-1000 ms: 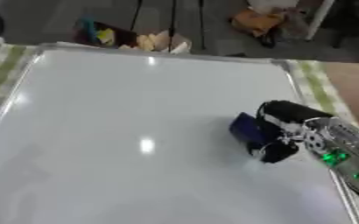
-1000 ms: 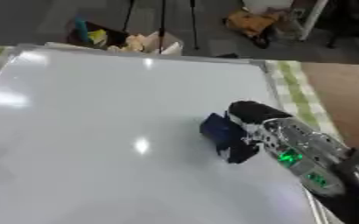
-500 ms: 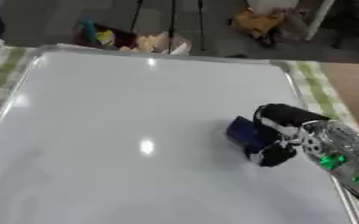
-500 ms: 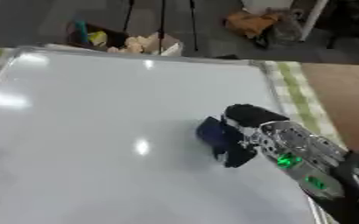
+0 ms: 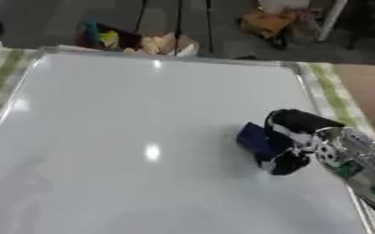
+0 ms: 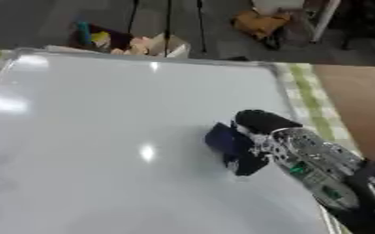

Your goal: Wipe the whiteboard clean with a brush.

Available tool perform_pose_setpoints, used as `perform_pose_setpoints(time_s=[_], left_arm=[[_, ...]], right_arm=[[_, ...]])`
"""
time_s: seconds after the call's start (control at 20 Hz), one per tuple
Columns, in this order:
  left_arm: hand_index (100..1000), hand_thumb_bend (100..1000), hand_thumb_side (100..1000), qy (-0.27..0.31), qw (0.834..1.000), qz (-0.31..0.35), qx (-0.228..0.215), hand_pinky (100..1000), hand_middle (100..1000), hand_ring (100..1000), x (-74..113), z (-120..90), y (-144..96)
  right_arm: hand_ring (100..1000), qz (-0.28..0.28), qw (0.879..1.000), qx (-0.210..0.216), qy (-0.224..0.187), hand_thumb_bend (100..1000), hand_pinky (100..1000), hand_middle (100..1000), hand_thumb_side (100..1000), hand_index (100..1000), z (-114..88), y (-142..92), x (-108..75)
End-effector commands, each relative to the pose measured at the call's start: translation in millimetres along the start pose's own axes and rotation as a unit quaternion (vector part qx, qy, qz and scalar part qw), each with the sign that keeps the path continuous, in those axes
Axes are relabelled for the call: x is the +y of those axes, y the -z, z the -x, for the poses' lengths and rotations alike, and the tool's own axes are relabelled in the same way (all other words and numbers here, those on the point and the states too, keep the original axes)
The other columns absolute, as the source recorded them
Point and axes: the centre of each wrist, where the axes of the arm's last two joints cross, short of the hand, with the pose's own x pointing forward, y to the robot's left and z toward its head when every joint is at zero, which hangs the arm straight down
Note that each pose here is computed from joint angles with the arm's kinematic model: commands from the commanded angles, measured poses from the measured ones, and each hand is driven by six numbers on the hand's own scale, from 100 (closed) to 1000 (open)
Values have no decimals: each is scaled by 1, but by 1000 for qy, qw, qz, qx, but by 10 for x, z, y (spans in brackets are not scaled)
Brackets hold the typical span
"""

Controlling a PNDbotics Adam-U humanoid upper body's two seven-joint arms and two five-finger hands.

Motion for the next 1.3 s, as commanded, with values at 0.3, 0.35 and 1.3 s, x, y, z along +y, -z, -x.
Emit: perform_pose_setpoints(time_s=[0.3,0.35,1.3], left_arm=[[590,100,953,4,1000,4,-15,422,832,931,27,-54,57],[590,100,953,5,1000,4,-14,423,831,931,27,-54,56],[592,100,950,6,1000,5,-13,424,832,931,28,-53,51]], right_arm=[[359,1,998,60,3,100,288,382,199,525,201,83,40],[355,3,998,61,4,100,282,379,199,522,204,76,29],[355,7,997,81,2,100,278,376,199,519,209,-35,-31]])
